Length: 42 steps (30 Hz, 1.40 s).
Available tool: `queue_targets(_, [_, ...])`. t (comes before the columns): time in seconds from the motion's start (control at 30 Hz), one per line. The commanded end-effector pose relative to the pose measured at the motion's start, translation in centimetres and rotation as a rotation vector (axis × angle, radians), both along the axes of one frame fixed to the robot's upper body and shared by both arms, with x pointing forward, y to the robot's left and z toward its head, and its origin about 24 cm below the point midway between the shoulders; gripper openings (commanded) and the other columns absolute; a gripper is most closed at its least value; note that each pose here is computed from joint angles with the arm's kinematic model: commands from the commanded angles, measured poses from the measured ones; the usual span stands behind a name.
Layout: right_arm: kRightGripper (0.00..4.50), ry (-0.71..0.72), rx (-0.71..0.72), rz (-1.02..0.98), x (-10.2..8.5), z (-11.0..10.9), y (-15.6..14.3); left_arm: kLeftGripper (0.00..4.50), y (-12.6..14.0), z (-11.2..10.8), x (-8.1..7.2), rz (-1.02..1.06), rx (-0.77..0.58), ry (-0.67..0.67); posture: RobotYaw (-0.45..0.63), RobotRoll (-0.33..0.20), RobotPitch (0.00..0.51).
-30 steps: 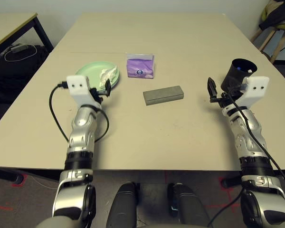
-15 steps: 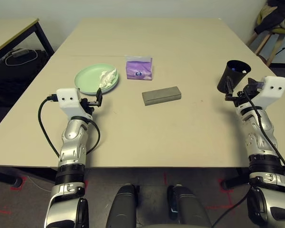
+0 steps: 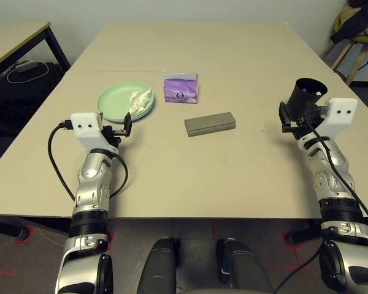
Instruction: Organize and tidy the items on the table.
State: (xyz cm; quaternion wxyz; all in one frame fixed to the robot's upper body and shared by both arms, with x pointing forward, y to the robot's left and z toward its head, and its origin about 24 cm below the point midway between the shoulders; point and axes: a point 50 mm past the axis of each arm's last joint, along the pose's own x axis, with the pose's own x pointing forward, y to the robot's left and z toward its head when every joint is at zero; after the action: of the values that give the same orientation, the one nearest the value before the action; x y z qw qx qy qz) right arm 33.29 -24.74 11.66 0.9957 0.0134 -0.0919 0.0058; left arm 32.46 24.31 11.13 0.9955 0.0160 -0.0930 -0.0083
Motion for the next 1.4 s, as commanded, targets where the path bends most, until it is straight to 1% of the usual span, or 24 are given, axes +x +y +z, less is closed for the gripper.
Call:
queue_targets(0.03, [4.48, -0.003, -0.011, -0.037, -0.4, 0.0, -0.6, 4.5, 0.4, -0.3, 0.2, -0.011, 0.005, 0.033, 0.1, 0.0, 0.069])
queue_targets(0.33, [4.48, -0.004, 0.004, -0.069, -0.8, -0.2, -0.7, 4.5, 0.3, -0.1, 0.6, -0.036, 0.008, 0.039, 0.08, 0.0, 0.069])
queue_targets(0.57, [4.48, -0.009, 0.002, -0.07, -0.6, 0.1, -0.5, 4.5, 0.3, 0.1, 0.9, -0.036, 0.021, 0.032, 0.07, 0.0, 0.072])
queue_targets(0.8, [4.48, -0.013, -0.001, -0.072, -0.3, 0.3, -0.4, 4.5, 0.4, 0.5, 1.3, -0.03, 0.031, 0.021, 0.07, 0.0, 0.059])
queue_targets(0.97, [4.48, -0.017, -0.003, -0.072, -0.2, 0.5, -0.4, 4.5, 0.4, 0.6, 1.6, -0.019, 0.027, 0.013, 0.07, 0.0, 0.061])
queue_targets(1.4, [4.48, -0.018, -0.011, -0.065, -0.1, 0.6, -0.1, 4.5, 0.2, 0.6, 1.7, -0.017, 0.026, 0.016, 0.06, 0.0, 0.064])
